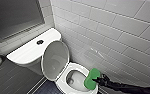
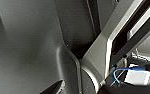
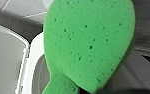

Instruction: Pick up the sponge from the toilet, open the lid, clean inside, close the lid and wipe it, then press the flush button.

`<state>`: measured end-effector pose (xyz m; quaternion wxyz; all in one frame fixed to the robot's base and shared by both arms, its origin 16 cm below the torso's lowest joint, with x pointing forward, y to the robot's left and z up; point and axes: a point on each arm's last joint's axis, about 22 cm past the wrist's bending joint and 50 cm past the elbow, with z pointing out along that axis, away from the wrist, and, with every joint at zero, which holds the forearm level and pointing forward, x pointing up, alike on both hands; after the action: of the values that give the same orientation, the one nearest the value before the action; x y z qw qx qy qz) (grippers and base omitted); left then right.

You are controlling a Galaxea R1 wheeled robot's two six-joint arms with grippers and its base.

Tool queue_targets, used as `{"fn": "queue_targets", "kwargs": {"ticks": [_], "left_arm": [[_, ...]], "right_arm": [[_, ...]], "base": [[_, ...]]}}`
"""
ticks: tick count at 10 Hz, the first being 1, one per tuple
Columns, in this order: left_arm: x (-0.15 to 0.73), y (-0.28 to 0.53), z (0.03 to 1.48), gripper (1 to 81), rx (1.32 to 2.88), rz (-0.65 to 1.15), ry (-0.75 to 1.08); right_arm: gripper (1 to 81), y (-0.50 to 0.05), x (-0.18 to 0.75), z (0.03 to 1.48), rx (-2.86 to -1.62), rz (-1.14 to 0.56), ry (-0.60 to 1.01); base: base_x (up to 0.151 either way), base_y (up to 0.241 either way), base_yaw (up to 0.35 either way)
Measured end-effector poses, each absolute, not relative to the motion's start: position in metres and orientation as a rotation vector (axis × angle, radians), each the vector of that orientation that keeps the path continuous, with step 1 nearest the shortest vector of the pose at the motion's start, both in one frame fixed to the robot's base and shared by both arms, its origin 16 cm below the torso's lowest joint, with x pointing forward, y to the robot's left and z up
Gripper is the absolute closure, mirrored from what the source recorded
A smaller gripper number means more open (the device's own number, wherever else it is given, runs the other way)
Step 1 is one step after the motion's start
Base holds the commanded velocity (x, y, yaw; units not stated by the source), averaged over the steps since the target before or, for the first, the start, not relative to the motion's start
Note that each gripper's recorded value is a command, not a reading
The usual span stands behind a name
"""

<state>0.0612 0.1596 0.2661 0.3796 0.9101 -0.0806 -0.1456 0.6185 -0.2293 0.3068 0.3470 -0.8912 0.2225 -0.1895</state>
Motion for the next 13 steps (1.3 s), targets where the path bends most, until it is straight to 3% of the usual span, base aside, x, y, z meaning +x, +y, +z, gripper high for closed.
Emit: {"fn": "queue_targets", "kwargs": {"ticks": [3,9,13], "left_arm": [[0.062,0.160,0.266,1.0,2.325,-0.371,-0.206],[0.062,0.157,0.266,1.0,2.321,-0.370,-0.205],[0.063,0.157,0.266,1.0,2.322,-0.364,-0.203]], "right_arm": [[81.1,-0.256,0.579,0.304,-2.296,-0.483,0.666],[81.1,-0.281,0.493,0.326,-2.296,-0.348,0.694],[81.1,-0.331,0.439,0.345,-2.355,-0.299,0.722]], "base": [[0.000,0.000,0.000],[0.000,0.000,0.000],[0.000,0.000,0.000]]}}
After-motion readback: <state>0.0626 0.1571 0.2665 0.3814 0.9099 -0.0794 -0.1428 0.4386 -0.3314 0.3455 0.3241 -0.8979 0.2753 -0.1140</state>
